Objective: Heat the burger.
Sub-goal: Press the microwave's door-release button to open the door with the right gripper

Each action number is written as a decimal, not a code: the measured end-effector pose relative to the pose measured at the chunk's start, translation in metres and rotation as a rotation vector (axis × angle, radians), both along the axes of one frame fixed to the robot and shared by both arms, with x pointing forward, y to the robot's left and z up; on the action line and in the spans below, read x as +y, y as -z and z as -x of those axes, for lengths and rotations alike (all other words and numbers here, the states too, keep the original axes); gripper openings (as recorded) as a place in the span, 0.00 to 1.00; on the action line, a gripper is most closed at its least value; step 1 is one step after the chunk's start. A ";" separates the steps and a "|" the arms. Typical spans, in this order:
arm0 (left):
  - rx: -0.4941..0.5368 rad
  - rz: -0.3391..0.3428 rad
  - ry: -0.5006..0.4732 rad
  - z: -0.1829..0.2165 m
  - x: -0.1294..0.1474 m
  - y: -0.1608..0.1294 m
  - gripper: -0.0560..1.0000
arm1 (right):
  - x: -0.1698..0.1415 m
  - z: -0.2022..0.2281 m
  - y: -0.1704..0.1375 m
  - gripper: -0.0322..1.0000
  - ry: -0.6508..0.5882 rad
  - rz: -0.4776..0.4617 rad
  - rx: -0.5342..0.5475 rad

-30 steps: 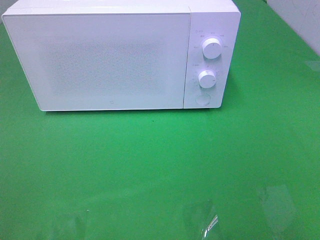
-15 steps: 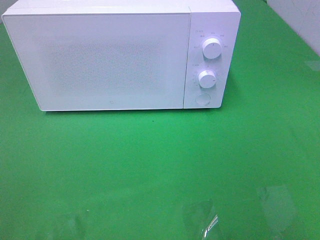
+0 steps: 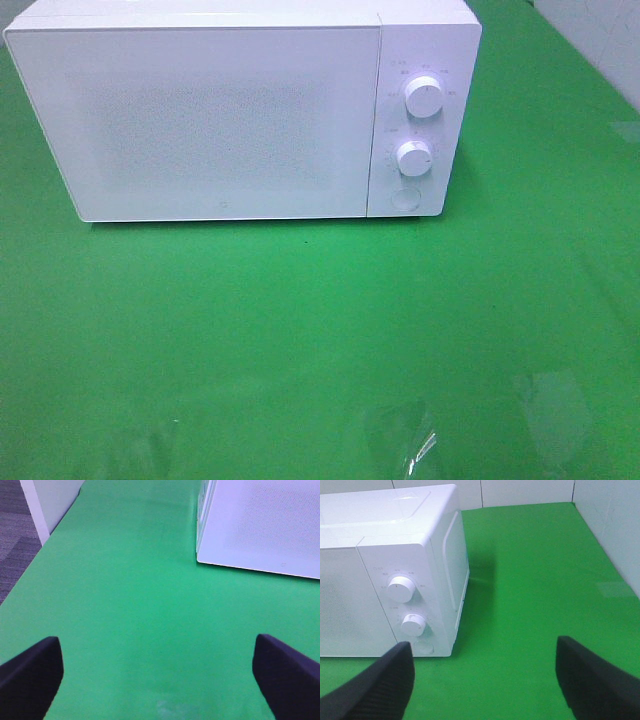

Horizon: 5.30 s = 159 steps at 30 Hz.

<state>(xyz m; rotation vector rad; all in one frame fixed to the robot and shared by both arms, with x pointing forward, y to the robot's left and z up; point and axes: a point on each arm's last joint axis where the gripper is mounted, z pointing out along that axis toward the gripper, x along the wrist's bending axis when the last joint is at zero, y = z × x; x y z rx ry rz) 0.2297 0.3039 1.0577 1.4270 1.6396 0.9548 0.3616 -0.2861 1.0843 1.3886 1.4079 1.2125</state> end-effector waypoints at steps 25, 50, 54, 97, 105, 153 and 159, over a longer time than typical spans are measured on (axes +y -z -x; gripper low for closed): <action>0.000 0.000 0.000 0.000 0.000 0.000 0.94 | 0.013 -0.082 0.075 0.76 -0.042 -0.040 -0.141; 0.000 0.000 0.000 0.000 0.000 0.000 0.94 | 0.080 -0.095 0.126 0.76 -0.041 0.016 -0.145; 0.000 0.000 0.000 0.000 0.000 0.000 0.94 | 0.097 -0.089 0.136 0.76 -0.053 0.054 -0.144; 0.000 0.000 0.000 0.000 0.000 0.000 0.94 | 0.122 -0.071 0.163 0.04 0.199 -1.152 0.244; 0.000 0.000 0.000 0.000 0.000 0.000 0.94 | 0.124 -0.068 0.168 0.04 0.293 -1.352 0.336; 0.000 0.000 0.000 0.000 0.000 0.000 0.94 | 0.143 -0.174 0.204 0.04 0.398 -1.415 0.302; 0.000 0.000 0.000 0.000 0.000 0.000 0.94 | 0.149 -0.183 0.210 0.04 0.393 -1.414 0.302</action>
